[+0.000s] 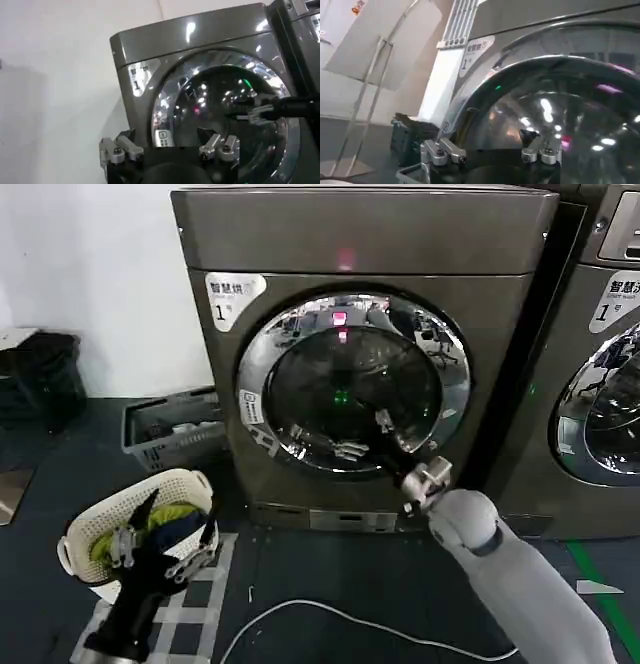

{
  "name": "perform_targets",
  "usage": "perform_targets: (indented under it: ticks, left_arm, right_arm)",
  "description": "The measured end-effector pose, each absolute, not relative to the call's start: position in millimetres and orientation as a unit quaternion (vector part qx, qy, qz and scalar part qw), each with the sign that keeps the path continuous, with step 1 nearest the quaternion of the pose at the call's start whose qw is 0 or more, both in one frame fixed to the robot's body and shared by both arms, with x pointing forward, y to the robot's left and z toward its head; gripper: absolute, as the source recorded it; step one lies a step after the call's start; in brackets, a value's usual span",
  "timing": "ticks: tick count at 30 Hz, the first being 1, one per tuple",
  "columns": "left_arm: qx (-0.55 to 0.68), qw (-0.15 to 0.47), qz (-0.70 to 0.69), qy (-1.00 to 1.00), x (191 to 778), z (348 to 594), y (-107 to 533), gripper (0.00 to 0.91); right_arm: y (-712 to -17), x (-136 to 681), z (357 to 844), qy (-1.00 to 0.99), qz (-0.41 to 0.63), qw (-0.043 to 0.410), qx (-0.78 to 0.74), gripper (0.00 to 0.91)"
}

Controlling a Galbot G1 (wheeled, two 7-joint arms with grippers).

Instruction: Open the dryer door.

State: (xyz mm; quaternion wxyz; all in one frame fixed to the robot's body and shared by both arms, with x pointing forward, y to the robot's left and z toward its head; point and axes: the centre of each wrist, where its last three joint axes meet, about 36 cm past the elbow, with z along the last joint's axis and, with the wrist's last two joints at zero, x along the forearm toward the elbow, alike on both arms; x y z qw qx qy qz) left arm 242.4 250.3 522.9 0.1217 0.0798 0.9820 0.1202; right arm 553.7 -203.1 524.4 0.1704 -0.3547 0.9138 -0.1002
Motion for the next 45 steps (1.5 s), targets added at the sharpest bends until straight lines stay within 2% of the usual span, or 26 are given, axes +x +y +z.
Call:
perform_targets:
  ticks: [13,45]
  left_arm:
    - [0.079,0.122,0.118,0.982,242.8,522.5,250.2,0.907]
    - [0.080,0.124,0.115,0.982,240.9,524.2,249.3,0.907]
  right_arm:
    - [-179.1,579.1,520.8,0.890,-0.118,0.188,-0.399,0.907]
    - [-113.6,636.4,503.9,0.881,-0.118,0.181,-0.422,0.907]
